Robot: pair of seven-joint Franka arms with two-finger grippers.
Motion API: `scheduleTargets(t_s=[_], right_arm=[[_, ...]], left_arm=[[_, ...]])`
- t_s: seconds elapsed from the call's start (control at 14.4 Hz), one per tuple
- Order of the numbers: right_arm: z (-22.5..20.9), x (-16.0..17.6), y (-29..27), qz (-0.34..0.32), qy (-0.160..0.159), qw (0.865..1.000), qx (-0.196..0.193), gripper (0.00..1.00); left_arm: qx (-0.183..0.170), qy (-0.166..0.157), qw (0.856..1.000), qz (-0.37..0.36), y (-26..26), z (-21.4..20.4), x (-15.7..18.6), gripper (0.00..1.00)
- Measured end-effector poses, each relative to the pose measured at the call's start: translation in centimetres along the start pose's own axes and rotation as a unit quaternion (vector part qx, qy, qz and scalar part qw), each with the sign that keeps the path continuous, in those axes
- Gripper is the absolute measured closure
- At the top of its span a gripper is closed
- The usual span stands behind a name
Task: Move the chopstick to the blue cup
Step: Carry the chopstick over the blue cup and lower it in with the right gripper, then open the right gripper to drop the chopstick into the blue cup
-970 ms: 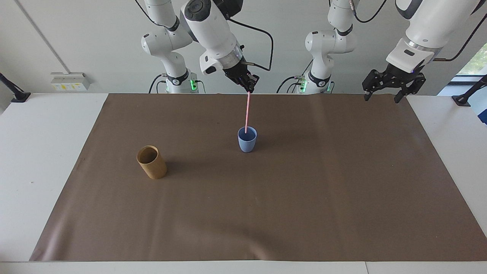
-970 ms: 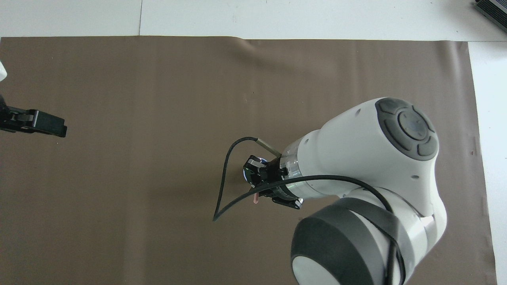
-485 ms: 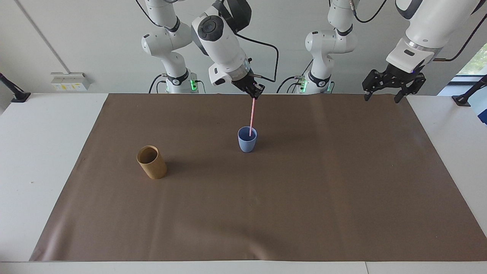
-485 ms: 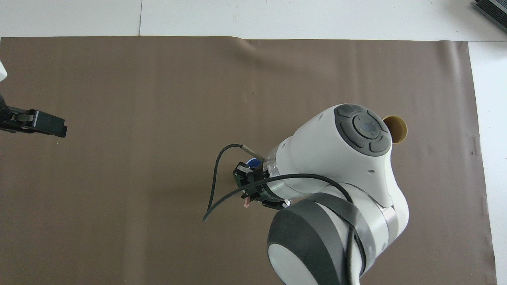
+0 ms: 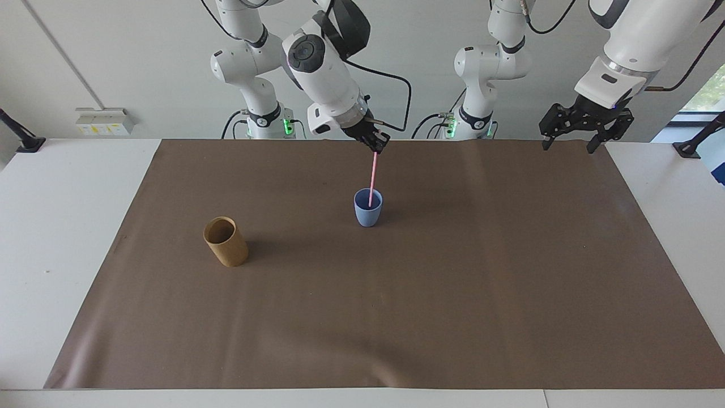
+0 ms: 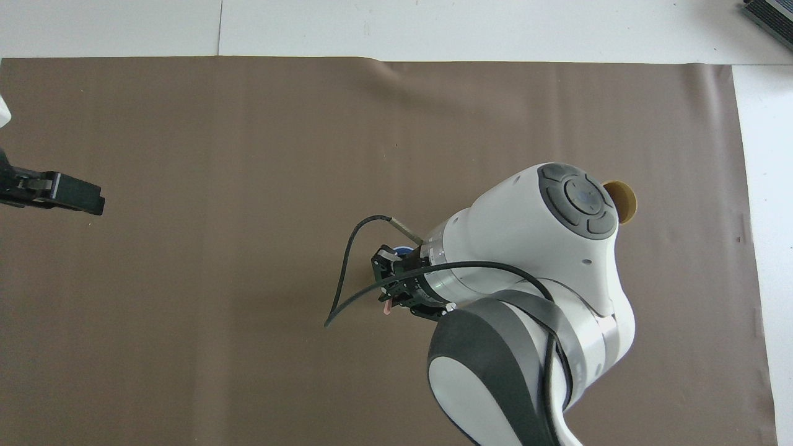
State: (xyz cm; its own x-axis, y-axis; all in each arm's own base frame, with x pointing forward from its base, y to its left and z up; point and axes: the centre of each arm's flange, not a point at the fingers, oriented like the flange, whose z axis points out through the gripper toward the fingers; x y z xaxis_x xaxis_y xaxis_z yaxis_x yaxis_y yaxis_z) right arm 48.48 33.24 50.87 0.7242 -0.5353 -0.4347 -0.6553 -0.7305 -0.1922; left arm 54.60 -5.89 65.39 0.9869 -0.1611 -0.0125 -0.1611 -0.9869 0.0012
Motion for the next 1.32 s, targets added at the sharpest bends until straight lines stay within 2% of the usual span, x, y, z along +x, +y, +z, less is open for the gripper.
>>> scheduleTargets(t_s=[0.42, 0.76, 1.04, 1.11, 1.18, 1.32], right_arm=[[2.1, 3.6, 0.1, 0.035, -0.004, 0.999, 0.010, 0.91], [2.0, 4.1, -0.3, 0.039, -0.002, 0.999, 0.030, 0.44], [0.4, 4.2, -0.7, 0.011, 0.008, 0.999, 0.043, 0.02], [-0.9, 4.4, -0.7, -0.004, 0.024, 0.999, 0.045, 0.00], [-2.3, 4.8, -0.5, -0.027, 0.053, 0.997, 0.040, 0.00], [-5.4, 5.6, 0.5, -0.079, 0.124, 0.989, 0.017, 0.00]], left_arm=[[0.000, 0.000, 1.000, 0.000, 0.0, 0.0, 0.0, 0.00], [0.000, 0.000, 1.000, 0.000, 0.0, 0.0, 0.0, 0.00], [0.000, 0.000, 1.000, 0.000, 0.0, 0.0, 0.0, 0.00], [0.000, 0.000, 1.000, 0.000, 0.0, 0.0, 0.0, 0.00], [0.000, 0.000, 1.000, 0.000, 0.0, 0.0, 0.0, 0.00], [0.000, 0.000, 1.000, 0.000, 0.0, 0.0, 0.0, 0.00]])
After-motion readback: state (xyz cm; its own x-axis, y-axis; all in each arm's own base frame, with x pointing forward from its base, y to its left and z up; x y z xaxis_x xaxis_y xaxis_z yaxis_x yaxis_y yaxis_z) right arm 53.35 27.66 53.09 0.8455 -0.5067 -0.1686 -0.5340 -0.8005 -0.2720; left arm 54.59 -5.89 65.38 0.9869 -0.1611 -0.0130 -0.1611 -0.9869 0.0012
